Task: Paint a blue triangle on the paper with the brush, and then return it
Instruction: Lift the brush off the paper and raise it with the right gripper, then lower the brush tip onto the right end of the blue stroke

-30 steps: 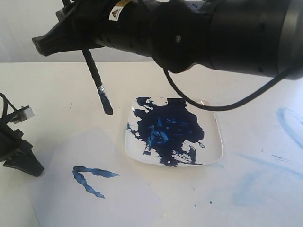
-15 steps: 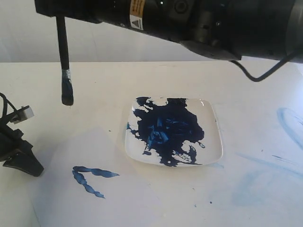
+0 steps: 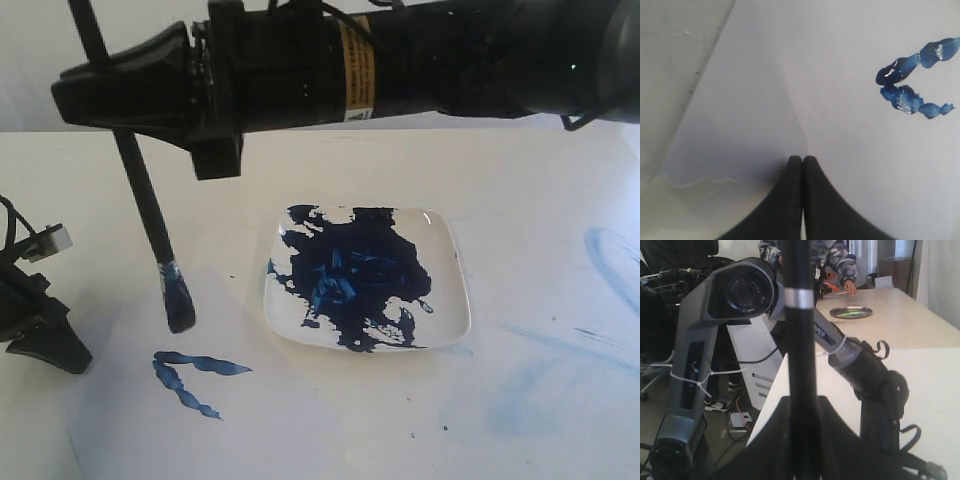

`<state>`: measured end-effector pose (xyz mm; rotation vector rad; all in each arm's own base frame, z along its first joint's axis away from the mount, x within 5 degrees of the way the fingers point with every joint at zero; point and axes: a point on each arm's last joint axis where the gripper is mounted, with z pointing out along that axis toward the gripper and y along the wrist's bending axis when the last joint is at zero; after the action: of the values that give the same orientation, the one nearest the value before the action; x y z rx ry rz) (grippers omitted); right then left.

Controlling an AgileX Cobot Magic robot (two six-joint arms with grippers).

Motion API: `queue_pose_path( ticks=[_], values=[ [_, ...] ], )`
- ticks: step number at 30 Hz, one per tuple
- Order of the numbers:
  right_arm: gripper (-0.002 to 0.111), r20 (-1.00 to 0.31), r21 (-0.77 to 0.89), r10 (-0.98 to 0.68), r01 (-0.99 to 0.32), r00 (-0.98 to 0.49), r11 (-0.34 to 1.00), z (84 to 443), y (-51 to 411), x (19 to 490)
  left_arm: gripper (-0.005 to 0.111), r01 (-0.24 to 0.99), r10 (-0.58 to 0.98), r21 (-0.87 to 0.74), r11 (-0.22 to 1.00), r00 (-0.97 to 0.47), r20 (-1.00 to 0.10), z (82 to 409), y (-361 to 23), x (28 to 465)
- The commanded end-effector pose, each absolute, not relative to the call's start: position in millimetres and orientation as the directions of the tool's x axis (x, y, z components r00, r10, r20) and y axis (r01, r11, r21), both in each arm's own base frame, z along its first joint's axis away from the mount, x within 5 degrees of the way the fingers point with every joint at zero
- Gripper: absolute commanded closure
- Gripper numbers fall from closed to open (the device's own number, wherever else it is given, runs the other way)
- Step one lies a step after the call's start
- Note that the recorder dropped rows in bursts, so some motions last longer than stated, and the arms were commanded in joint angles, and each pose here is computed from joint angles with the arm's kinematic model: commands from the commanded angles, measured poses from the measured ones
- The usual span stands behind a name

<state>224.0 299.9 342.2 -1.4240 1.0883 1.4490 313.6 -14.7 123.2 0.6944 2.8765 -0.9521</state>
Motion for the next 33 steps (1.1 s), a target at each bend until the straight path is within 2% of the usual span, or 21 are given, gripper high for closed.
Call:
queue_pose_path(
  ticks=[1, 11, 14, 20, 33],
  values=[
    [0.108, -0.994, 0.087, -0.093, -0.947, -0.061, -0.309, 330, 292, 232, 0.107, 0.416, 0.408, -0.578, 0.702, -0.9, -0.152, 122, -16, 311],
    [0.108, -0.983, 0.126, -0.167, -0.94, -0.076, -0.317, 309, 296, 238, 0.107, 0.417, 0.409, -0.578, 0.702, -0.9, -0.153, 122, -16, 311],
    [0.108, -0.99, -0.001, -0.13, -0.94, 0.048, -0.34, 299, 300, 241, 0.107, 0.417, 0.409, -0.578, 0.702, -0.9, -0.153, 122, -16, 311],
    [0.108, -0.988, -0.042, -0.123, -0.933, 0.091, -0.357, 278, 308, 246, 0.107, 0.418, 0.408, -0.576, 0.703, -0.9, -0.154, 122, -15, 311],
    [0.108, -0.985, -0.03, -0.134, -0.879, 0.106, -0.475, 251, 342, 214, 0.107, 0.418, 0.407, -0.572, 0.706, -0.9, -0.157, 121, -15, 311]
  ],
)
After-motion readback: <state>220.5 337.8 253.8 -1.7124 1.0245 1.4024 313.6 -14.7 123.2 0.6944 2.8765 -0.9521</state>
